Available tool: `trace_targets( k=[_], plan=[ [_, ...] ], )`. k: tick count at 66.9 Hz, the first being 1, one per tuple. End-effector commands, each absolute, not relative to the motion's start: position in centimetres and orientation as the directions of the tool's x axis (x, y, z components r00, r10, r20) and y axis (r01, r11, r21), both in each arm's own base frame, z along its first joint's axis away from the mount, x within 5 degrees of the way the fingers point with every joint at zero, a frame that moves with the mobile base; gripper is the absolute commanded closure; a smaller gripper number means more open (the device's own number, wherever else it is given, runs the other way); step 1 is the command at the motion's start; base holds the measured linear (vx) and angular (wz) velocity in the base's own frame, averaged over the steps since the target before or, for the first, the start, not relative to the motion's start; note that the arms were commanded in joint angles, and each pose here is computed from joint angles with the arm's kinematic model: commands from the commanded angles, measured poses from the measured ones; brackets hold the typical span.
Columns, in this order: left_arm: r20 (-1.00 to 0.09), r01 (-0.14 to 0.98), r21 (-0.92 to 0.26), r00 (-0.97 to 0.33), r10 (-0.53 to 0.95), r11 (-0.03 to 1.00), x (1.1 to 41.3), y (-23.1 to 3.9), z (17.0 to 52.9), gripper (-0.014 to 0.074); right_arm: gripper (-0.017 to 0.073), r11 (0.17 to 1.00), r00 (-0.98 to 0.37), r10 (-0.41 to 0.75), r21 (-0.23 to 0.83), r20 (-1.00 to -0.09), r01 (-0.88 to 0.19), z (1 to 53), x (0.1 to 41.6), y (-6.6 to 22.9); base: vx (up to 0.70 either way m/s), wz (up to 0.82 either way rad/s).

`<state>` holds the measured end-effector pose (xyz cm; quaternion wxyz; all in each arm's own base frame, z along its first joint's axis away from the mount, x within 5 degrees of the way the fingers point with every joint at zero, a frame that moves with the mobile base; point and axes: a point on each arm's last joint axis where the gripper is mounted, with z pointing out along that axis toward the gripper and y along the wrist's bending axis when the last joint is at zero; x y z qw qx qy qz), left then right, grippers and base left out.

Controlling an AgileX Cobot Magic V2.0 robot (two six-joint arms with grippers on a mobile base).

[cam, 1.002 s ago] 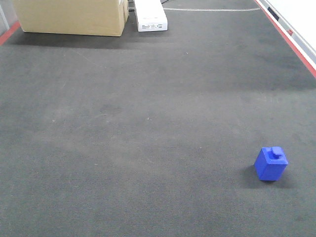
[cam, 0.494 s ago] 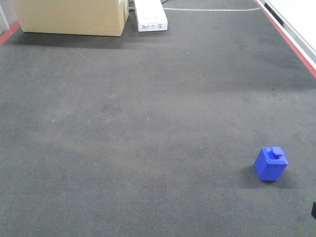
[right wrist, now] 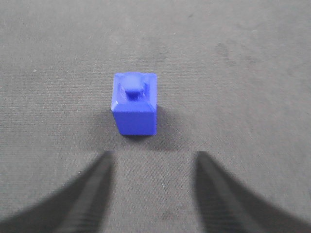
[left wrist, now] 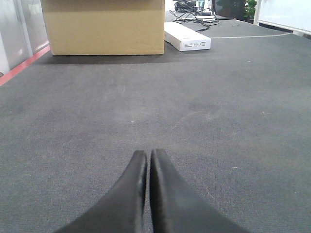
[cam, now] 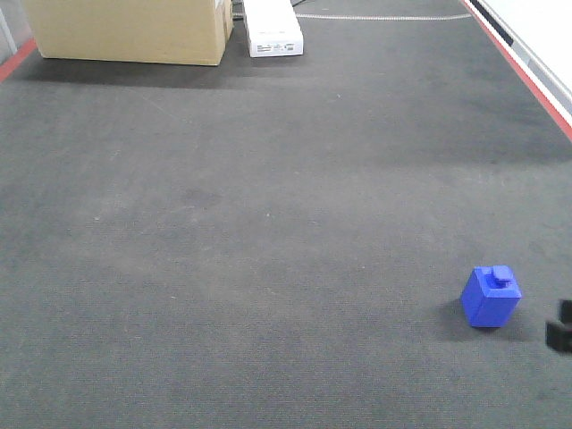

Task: Pour parts from conveyor to right shelf
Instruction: 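Close the right gripper on the blue block and lift it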

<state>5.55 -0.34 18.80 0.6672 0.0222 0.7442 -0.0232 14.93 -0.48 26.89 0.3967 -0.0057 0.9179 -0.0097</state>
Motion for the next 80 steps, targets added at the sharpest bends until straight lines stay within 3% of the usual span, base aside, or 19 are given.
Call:
trace_targets(
  k=[1, 7, 20, 32, 43, 80],
  plan=[
    [-1.000, 0.069, -0.014, -0.018, -0.013, 0.997, 5.5, -0.4, 20.1, 0.0600, 0.0022, 0.999, -0.653, -0.038, -0.033, -0.756, -0.019, 28.8, 17.2, -0.6, 0.00, 0.00],
    [-1.000, 0.069, -0.014, -0.018, -0.013, 0.997, 5.5, -0.4, 20.1, 0.0600, -0.0017, 0.999, -0.687, -0.048, -0.027, -0.725, -0.041, 29.3, 18.9, -0.5, 0.00, 0.00],
    [-1.000, 0.069, -0.014, -0.018, -0.013, 0.997, 5.5, -0.4, 20.1, 0.0600, -0.0011, 0.998, -0.757, -0.053, -0.012, -0.651, -0.059, 30.4, 22.8, -0.6, 0.00, 0.00],
    [-1.000, 0.069, -0.014, -0.018, -0.013, 0.997, 5.5, -0.4, 20.1, 0.0600, -0.0011, 0.991, -0.849, -0.127, -0.035, -0.513, -0.128, 30.6, 25.9, 0.8, 0.00, 0.00],
    [-1.000, 0.069, -0.014, -0.018, -0.013, 0.997, 5.5, -0.4, 20.1, 0.0600, -0.0011, 0.999, -0.899, -0.044, -0.028, -0.436, -0.035, 30.4, 27.8, 0.8, 0.00, 0.00],
    [-1.000, 0.069, -0.014, -0.018, -0.013, 0.997, 5.5, -0.4, 20.1, 0.0600, -0.0011, 1.000, -0.976, -0.010, 0.002, -0.218, -0.011, 24.0, 32.0, 0.6, 0.00, 0.00]
  ],
)
